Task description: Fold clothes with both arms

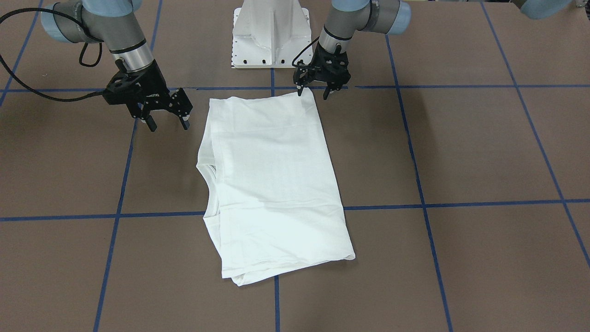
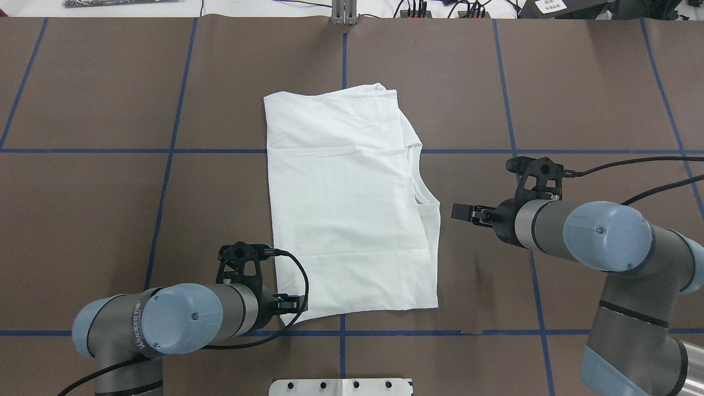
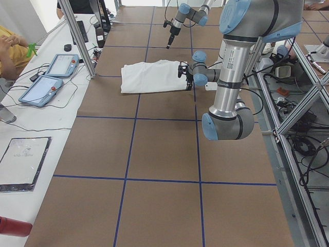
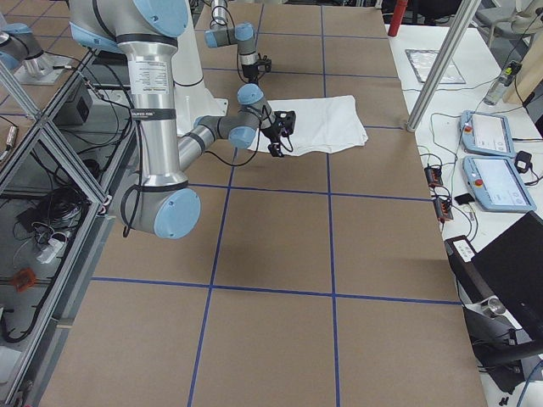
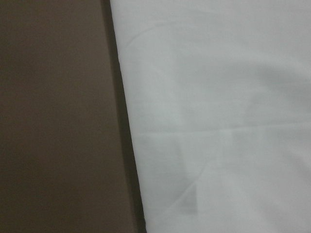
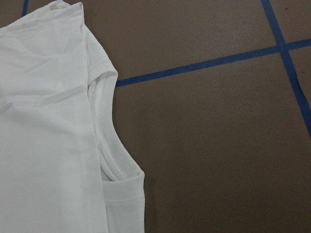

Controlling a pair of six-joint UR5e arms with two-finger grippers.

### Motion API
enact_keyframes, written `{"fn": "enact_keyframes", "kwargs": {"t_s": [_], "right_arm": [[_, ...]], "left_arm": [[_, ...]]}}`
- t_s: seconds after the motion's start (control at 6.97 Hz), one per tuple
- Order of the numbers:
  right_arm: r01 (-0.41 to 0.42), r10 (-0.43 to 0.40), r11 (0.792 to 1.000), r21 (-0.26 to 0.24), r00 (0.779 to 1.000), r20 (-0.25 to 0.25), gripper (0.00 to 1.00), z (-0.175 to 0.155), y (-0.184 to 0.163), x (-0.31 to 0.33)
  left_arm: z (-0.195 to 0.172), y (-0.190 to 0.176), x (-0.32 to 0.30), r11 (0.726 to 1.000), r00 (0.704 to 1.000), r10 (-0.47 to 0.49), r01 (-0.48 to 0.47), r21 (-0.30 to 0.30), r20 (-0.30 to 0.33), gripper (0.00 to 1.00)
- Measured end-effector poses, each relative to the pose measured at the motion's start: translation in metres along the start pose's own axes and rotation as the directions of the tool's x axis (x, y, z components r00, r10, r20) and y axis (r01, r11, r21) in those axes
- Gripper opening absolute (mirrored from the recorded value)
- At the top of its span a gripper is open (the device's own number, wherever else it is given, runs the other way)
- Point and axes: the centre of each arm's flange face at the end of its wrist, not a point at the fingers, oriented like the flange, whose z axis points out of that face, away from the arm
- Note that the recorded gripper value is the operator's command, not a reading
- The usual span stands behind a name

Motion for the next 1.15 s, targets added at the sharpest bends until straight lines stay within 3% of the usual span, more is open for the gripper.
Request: {"fn": "enact_keyframes", "kwargs": {"t_s": [0.43,0.72,1.15], "right_arm": [[0.001,-0.001,1.000,-0.001,1.000,-0.001,1.00,0.0007,0.0005,-0.0001],[0.001,-0.001,1.000,0.000,1.000,-0.002,1.00,0.0010,0.0005,0.0001],[0.001,-0.001,1.000,0.003,1.000,-0.002,1.00,0.0012,0.0005,0.0001]], "left_arm": [[0.0051,0.0059,0.0004,1.000,1.000,0.003,-0.003,-0.007,0.011,0.71],[0.0063,0.0102,0.0023,1.000,1.000,0.007,-0.007,-0.013,0.010,0.60],[0.0081,0.0123,0.0058,1.000,1.000,0.009,-0.009,-0.016,0.008,0.55]]}}
